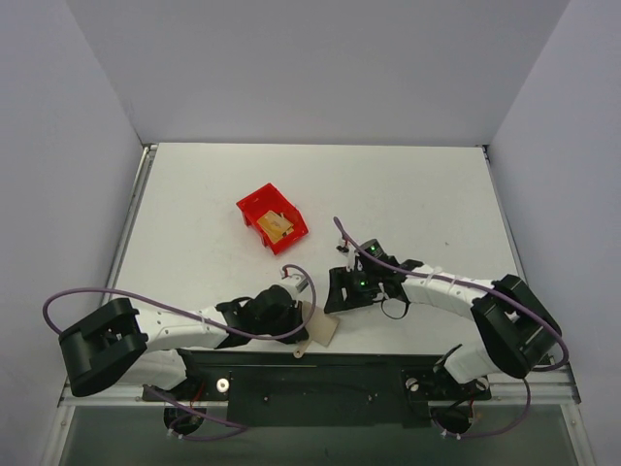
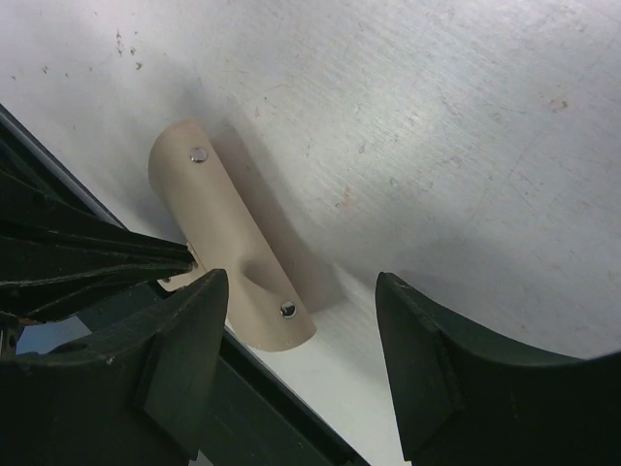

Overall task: Put the credit cards into the card holder
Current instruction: Close the card holder at the center of the board.

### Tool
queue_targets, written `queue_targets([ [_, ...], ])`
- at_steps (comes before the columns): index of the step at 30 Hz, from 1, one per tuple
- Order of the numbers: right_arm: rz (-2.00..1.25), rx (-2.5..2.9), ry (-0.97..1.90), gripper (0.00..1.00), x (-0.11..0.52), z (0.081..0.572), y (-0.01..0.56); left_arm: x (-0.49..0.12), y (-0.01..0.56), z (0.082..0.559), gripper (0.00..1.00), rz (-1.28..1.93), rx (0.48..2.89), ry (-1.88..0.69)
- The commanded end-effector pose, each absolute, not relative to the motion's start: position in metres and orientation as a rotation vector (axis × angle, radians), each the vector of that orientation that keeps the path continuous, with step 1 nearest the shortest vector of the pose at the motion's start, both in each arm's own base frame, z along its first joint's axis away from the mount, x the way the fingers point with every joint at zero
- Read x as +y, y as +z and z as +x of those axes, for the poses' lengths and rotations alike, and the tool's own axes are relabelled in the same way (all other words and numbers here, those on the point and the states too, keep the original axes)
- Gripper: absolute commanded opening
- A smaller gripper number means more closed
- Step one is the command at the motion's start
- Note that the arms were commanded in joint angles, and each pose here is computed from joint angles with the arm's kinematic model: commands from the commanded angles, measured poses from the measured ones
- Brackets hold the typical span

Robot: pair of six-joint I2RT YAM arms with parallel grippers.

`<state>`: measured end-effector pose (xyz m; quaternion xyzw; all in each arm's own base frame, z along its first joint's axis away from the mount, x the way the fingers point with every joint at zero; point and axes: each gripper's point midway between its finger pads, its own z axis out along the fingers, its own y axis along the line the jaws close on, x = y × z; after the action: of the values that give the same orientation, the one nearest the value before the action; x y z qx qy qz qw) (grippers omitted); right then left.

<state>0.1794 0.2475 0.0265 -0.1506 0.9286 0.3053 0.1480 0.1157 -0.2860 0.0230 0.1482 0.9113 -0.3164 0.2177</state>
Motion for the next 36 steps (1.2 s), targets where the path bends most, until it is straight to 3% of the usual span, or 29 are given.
queue_targets([
  [1,-0.486,2.644,1.019,0.58,0.264,0.177,0.033,-0.285,0.016,0.112,0.00,0.406,2.534,-0.880],
  [8,-0.503,2.639,1.205,0.56,0.280,0.165,0.030,-0.283,0.009,0.111,0.00,0.401,2.550,-0.865],
  [16,-0.539,2.646,1.313,0.48,0.286,0.152,0.029,-0.280,0.006,0.113,0.00,0.370,2.548,-0.847],
  [20,-0.556,2.653,1.341,0.38,0.287,0.146,0.030,-0.279,0.004,0.115,0.00,0.354,2.548,-0.842],
  [27,-0.565,2.657,1.352,0.11,0.286,0.143,0.032,-0.275,0.005,0.120,0.00,0.311,2.532,-0.817],
  [33,-0.553,2.657,1.218,0.00,0.278,0.153,0.042,-0.271,0.043,0.143,0.00,0.212,2.429,-0.794],
  [36,-0.542,2.621,1.085,0.00,0.269,0.166,0.054,-0.268,0.085,0.155,0.12,0.171,2.326,-0.814],
])
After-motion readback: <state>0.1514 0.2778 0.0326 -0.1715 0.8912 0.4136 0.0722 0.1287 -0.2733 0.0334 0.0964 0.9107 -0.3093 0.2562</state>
